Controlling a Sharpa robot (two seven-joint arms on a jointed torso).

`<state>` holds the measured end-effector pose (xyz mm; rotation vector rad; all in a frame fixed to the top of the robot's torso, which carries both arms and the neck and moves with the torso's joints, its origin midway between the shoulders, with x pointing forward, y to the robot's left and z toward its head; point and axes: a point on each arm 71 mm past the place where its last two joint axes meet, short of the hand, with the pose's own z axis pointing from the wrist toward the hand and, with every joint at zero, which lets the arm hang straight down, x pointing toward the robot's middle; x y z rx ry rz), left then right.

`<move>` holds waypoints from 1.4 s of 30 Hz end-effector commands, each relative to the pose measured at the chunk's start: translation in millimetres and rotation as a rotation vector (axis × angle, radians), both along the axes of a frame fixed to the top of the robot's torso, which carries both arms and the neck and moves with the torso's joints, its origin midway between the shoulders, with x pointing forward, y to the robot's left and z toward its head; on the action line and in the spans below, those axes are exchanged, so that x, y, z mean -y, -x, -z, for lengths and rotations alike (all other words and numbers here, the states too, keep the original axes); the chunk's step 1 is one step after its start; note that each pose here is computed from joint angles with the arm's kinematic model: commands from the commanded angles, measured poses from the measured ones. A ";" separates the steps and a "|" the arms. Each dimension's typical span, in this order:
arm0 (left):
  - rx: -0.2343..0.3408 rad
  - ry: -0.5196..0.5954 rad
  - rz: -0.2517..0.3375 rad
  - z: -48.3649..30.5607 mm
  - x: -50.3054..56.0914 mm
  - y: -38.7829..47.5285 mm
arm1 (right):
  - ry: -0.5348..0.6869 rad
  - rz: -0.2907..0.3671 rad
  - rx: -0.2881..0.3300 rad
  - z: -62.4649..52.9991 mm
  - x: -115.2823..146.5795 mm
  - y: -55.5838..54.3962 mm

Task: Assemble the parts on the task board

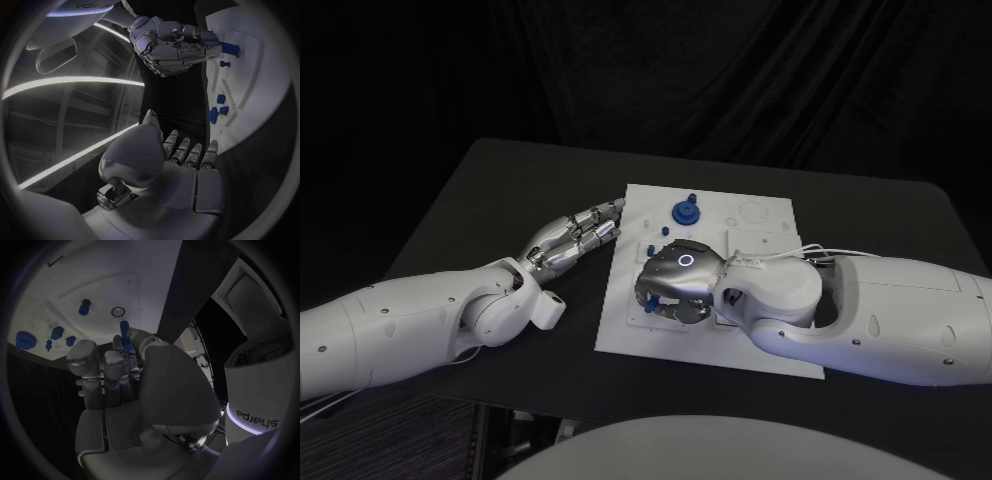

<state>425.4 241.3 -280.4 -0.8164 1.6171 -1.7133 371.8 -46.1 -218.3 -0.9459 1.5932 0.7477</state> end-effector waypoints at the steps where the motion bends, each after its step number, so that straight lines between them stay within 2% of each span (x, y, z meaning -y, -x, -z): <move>1: 0.051 0.057 0.007 -4.9 1.3 0.8 | 0.058 -0.008 0.016 4.9 1.7 0.6; 42: 0.039 0.052 0.013 -1.9 1.8 -0.6 | 0.085 0.028 0.002 13.4 13.3 -2.7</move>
